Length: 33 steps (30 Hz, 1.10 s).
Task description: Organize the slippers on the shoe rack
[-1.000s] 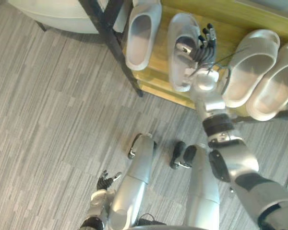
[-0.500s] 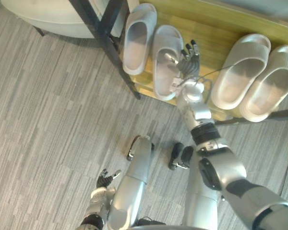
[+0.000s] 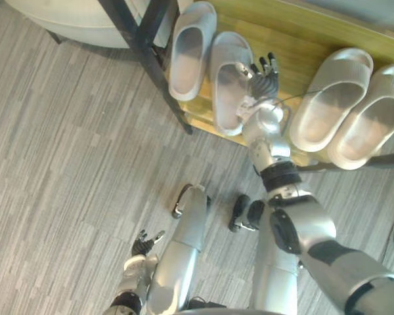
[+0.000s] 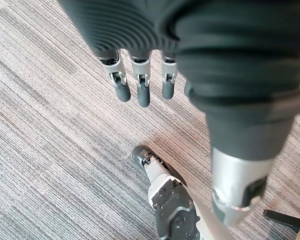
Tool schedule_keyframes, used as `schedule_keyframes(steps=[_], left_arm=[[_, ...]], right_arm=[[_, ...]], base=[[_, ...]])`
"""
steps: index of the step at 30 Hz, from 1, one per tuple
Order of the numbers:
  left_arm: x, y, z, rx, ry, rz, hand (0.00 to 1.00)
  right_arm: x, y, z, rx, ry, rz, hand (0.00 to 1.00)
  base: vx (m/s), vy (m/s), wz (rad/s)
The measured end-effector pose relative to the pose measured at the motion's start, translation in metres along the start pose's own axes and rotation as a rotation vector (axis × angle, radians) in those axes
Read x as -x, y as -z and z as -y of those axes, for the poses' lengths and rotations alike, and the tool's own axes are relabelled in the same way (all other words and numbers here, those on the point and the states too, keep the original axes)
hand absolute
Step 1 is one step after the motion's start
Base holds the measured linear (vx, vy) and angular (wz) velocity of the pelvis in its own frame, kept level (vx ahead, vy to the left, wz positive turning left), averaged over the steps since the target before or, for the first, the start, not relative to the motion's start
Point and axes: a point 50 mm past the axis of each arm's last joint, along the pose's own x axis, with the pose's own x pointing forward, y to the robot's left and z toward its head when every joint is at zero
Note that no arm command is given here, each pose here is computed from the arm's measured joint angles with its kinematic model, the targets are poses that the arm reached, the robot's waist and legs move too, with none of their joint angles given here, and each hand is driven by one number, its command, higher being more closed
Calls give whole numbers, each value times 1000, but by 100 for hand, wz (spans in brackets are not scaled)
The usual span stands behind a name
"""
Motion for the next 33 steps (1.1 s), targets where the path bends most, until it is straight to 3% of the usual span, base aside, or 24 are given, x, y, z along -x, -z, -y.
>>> schedule_keyframes(steps=[7, 21, 33], left_arm=[[0, -1, 0, 1, 1, 2, 0], [-2, -7, 3, 36, 13, 13, 0], [-7, -25, 5, 105, 10, 55, 0]], right_arm=[[-5, -13, -1, -9, 7, 23, 0], [3, -26, -2, 146, -12, 159, 0], [40, 4, 25, 316, 5, 206, 0]], base=[[1, 2, 0], [0, 14, -2], [-1, 41, -6]])
